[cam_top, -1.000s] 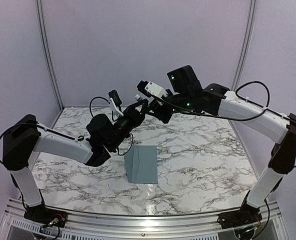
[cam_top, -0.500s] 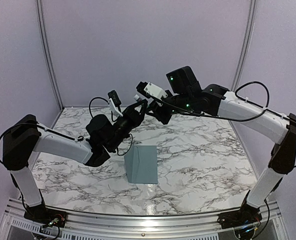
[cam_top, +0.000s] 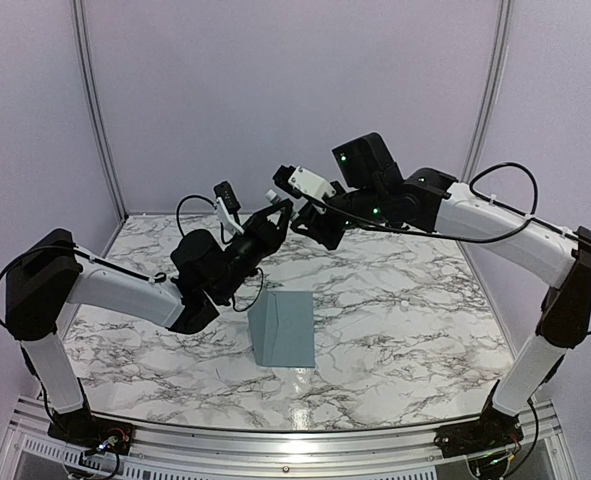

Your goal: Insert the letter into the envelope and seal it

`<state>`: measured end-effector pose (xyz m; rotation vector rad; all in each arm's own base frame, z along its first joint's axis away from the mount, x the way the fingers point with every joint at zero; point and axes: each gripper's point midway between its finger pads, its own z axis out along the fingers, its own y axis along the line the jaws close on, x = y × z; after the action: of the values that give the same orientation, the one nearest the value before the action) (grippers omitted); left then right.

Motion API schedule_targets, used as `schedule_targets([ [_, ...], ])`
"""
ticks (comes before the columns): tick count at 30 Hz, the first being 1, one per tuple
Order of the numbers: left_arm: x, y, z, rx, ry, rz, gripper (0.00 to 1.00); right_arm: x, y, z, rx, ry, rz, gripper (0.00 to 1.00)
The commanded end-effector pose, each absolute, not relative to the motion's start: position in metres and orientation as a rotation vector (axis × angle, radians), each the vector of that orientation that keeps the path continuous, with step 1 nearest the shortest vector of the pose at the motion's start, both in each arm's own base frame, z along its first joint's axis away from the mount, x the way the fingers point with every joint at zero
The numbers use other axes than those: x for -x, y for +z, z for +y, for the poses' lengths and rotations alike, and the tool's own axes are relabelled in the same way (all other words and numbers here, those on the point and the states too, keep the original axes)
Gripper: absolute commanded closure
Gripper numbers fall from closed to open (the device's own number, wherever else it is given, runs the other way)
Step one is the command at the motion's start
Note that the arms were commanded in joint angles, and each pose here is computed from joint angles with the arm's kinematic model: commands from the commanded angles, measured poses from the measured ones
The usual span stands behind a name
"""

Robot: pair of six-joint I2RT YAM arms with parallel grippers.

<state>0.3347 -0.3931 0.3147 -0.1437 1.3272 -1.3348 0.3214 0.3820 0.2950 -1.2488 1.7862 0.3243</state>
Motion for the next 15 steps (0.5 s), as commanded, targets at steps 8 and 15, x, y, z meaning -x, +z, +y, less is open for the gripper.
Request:
schedule_targets([
  [8,-0.3321,0.3329,-0.3873,0.151,-1.376,1.261,1.0,-0.315,0.3105,0.3776,1.242,0.344,1.746,0.8],
  [15,-0.3313,0.3314,-0.3891,0.147,-1.389,1.267,1.0,-0.3188,0.3137,0.3823,1.237,0.346,1.736,0.77],
])
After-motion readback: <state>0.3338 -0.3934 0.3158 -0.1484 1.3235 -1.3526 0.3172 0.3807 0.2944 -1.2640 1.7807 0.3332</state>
